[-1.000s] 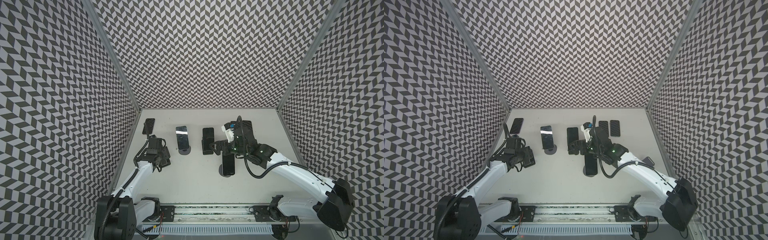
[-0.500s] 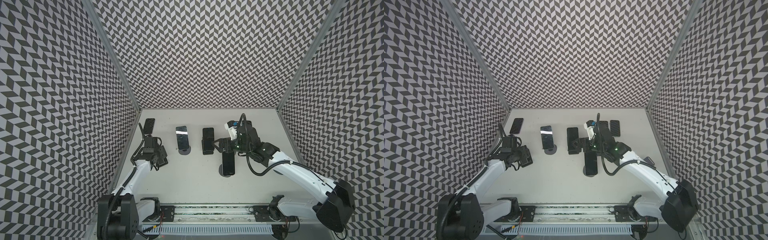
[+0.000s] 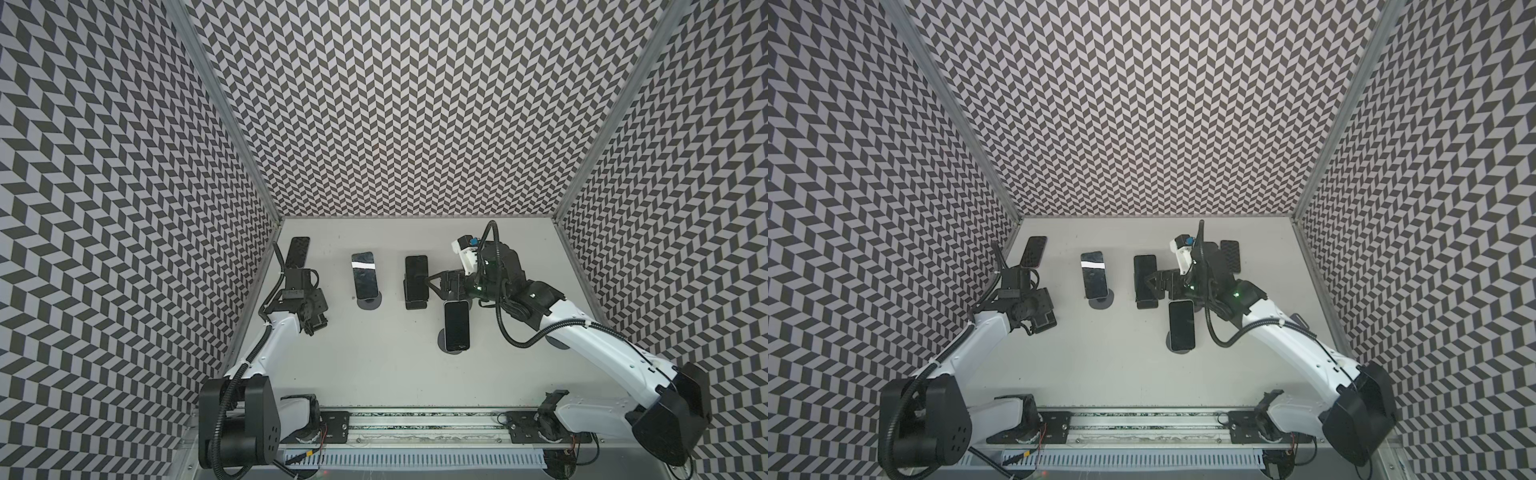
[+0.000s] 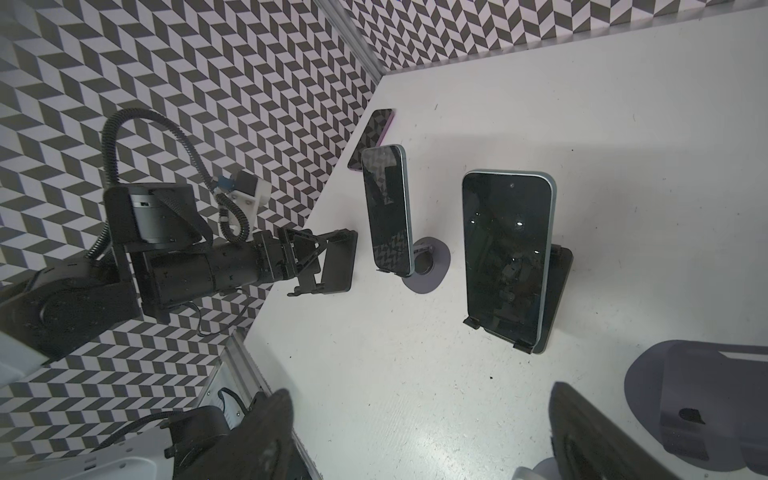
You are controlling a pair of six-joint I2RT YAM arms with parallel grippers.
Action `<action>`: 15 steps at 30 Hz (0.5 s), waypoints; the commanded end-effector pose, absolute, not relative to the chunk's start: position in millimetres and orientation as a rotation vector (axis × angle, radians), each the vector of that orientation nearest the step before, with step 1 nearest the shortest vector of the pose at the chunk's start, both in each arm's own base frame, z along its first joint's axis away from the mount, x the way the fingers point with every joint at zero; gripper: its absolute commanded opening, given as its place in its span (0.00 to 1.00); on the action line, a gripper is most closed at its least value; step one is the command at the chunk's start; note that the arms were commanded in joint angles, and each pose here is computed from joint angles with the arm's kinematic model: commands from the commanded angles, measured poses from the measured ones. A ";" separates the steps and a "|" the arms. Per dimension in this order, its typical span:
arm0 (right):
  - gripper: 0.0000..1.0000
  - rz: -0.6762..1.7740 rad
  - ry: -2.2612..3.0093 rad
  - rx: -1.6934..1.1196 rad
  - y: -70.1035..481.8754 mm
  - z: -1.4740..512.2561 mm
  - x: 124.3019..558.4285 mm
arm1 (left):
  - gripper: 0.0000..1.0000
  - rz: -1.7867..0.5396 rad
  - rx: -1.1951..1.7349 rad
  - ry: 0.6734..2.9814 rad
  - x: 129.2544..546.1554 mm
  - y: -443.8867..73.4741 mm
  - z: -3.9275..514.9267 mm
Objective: Remove the phone from the phone stand
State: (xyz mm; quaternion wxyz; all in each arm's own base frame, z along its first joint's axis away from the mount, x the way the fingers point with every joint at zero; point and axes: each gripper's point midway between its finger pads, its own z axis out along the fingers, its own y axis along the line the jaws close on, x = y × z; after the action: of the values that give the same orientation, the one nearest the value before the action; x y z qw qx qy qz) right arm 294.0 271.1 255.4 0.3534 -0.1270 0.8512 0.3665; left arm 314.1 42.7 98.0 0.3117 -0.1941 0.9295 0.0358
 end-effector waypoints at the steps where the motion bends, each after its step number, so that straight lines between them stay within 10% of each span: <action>1: 0.94 0.956 2.112 -0.356 270.7 283.9 296.9 | 0.66 0.102 -0.529 2.440 317.7 48.0 100.6; 15: 0.93 0.925 2.103 -0.366 267.5 282.6 298.4 | 0.88 0.045 -0.581 2.446 313.2 42.1 92.2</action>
State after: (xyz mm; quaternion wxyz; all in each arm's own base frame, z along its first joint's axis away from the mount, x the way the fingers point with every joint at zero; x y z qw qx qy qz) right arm 295.7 270.9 261.5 0.3662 -0.1406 0.8463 0.3605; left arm 313.3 41.1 94.0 0.3076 -0.2105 0.9277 0.0212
